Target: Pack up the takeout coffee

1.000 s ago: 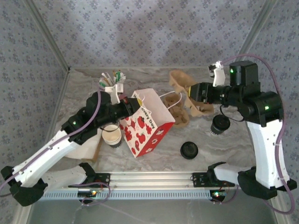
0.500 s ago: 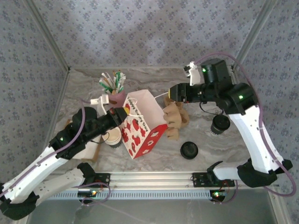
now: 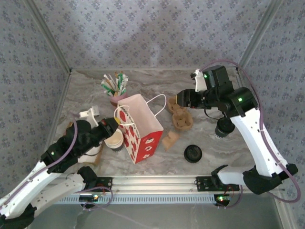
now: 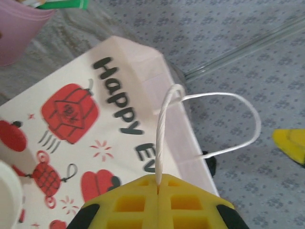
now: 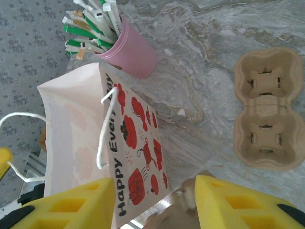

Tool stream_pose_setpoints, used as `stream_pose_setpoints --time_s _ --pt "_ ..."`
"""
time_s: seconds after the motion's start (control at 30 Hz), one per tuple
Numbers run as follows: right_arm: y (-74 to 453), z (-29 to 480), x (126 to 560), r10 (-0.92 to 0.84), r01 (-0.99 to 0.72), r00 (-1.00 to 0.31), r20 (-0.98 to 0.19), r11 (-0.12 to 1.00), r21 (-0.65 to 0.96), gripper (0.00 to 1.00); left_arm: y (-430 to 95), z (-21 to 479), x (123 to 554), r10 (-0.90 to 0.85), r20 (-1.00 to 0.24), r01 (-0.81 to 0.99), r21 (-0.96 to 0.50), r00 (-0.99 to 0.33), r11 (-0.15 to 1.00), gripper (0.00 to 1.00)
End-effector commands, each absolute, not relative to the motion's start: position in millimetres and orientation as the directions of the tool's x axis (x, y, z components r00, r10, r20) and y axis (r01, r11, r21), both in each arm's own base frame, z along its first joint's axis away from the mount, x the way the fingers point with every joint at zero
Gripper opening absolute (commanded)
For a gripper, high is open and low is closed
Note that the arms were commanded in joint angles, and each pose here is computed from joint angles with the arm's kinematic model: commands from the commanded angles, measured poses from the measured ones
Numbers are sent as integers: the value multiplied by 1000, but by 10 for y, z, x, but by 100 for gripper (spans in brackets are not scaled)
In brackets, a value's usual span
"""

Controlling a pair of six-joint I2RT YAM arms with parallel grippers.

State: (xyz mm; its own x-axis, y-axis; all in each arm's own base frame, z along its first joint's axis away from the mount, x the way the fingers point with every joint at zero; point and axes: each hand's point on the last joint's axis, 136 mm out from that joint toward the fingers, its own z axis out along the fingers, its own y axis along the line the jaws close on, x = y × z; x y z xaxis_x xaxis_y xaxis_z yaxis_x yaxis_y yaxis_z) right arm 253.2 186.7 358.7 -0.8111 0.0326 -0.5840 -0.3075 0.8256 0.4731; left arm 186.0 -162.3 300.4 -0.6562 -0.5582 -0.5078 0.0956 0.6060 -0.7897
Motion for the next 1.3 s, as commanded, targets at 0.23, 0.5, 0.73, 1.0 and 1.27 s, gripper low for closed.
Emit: stream_pose_setpoints --time_s 0.23,0.5,0.73,1.0,1.27 --pt "1663 3267 2249 56 -241 -853 -518 839 487 54 -1336 2843 1773 -600 -500 19 -777 -625 629 0" --pt "1719 2534 1960 13 -194 -924 -383 845 498 52 -1263 2739 1758 -586 -515 -10 -745 -626 667 11" --pt "1945 1751 1434 -125 -226 -964 -236 851 473 52 -1254 2772 1773 -552 -547 -3 -708 -629 706 57" --pt "2116 1231 1088 -275 -354 -927 -257 869 346 64 -1221 2830 1754 -532 -565 3 -687 -631 726 92" --pt "2247 930 957 -392 -460 -865 -314 869 183 84 -1128 2878 1716 -517 -585 -2 -661 -624 750 100"
